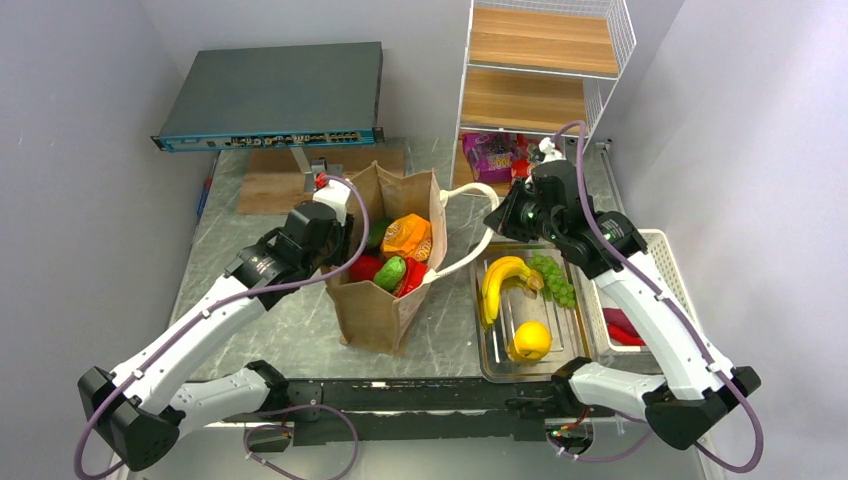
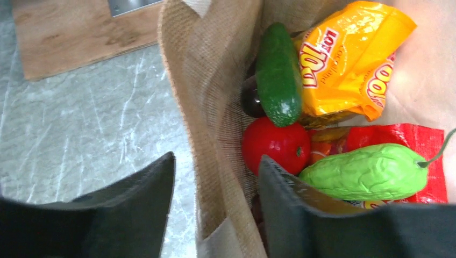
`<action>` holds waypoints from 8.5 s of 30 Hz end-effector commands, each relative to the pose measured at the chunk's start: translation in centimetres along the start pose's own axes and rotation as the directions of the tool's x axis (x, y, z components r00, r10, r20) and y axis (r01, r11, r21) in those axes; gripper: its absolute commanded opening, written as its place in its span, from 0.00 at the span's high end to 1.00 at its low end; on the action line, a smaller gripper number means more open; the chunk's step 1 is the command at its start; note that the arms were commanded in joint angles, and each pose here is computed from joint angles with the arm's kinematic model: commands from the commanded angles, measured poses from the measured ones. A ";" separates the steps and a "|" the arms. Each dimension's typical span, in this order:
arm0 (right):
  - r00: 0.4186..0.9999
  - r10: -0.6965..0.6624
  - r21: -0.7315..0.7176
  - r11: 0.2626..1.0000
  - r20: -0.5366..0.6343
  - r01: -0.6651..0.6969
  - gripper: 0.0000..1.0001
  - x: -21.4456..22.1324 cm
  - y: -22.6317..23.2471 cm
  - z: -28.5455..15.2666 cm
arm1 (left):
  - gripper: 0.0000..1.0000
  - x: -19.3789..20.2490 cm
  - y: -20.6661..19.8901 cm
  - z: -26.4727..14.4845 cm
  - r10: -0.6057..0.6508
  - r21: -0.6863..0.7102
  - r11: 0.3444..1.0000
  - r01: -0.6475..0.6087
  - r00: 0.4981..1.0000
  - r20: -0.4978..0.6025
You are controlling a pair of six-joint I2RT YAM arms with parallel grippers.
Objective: Place the food into the grocery bag and tie it
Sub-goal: Tie the grocery bag at the center of the board.
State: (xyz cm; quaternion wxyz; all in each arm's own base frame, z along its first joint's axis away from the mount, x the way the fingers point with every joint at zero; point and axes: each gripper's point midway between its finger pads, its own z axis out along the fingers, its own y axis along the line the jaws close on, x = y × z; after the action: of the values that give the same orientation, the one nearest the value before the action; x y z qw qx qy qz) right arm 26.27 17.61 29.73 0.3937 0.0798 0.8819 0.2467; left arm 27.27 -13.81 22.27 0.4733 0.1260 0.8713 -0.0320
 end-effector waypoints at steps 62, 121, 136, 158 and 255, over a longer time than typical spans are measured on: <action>0.995 0.010 -0.026 1.000 0.095 -0.008 1.00 -6.3 -3.3 -1.4 | 0.40 7.2 -1.8 4.6 -0.601 0.241 0.726 0.645 0.764 -0.235; 0.900 -0.415 -0.511 0.749 0.133 0.421 1.00 -0.5 17.1 -3.5 | 0.92 -13.0 2.1 -8.9 -0.325 0.347 0.903 0.252 0.930 0.170; 0.788 -0.532 -0.581 0.549 0.310 0.600 1.00 1.0 19.9 -3.7 | 0.92 -14.2 -1.3 -9.3 -0.278 0.478 0.862 0.169 0.946 0.168; 0.642 -0.574 -0.647 0.237 0.508 0.725 1.00 3.2 22.1 -4.7 | 0.94 -15.1 -5.3 -10.6 -0.161 0.560 0.827 0.050 0.975 0.152; 0.588 0.069 -0.585 0.243 0.806 0.774 1.00 -2.2 24.3 -6.5 | 0.46 -12.9 -1.7 -11.0 -0.081 0.269 0.963 -0.001 0.952 0.295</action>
State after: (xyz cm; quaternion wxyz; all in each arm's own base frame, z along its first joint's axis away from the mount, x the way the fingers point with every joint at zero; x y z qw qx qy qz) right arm 24.84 37.42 38.62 0.6562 -0.2932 0.4704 0.5119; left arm 22.31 -14.31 37.64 0.5255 0.1455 0.8216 -0.1664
